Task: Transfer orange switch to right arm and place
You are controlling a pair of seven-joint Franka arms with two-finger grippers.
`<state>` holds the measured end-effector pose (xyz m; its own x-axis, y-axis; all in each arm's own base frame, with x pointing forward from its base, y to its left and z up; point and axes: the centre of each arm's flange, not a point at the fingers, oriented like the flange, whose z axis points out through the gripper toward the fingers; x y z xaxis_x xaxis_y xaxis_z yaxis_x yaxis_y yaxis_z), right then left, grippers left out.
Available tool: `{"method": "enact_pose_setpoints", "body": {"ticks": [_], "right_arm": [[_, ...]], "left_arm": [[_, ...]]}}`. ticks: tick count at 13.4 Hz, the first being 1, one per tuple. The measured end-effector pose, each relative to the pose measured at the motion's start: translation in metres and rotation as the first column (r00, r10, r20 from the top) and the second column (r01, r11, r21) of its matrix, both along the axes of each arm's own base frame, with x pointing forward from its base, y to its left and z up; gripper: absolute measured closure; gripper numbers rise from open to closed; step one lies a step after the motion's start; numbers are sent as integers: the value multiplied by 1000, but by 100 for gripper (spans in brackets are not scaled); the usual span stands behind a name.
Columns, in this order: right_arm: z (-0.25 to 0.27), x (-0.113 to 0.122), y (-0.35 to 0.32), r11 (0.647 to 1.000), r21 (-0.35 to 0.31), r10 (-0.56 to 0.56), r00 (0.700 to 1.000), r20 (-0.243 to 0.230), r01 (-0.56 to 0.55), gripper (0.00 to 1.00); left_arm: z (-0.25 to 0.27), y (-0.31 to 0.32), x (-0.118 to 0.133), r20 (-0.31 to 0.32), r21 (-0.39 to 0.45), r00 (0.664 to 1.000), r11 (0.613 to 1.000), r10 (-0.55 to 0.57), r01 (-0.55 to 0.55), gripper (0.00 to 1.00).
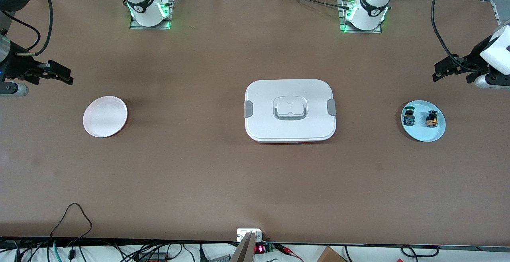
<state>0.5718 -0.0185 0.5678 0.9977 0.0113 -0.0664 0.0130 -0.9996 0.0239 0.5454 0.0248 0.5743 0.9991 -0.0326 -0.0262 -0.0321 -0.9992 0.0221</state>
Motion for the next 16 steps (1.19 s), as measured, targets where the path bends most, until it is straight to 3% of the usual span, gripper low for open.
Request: {"method": "enact_pose_setpoints", "body": {"ticks": [5,12,14,16], "right_arm": [[0,0,0,1000,0,1,1000,0,-1,0],[0,0,4,1000,0,7,1000,0,-7,0],[0,0,4,1000,0,8,1000,0,-8,0],[0,0,4,1000,0,8,1000,-1,-8,0]], "left_arm": [[17,-7,2,-71,-1,997,999,39,-39,0],[-7,-3,4,-170,-6,985,999,32,-33,0],[-28,1,6,-182,-49,969,986,-166,159,3],[-57,24,13,-159,-104,906,919,-392,380,3]]}}
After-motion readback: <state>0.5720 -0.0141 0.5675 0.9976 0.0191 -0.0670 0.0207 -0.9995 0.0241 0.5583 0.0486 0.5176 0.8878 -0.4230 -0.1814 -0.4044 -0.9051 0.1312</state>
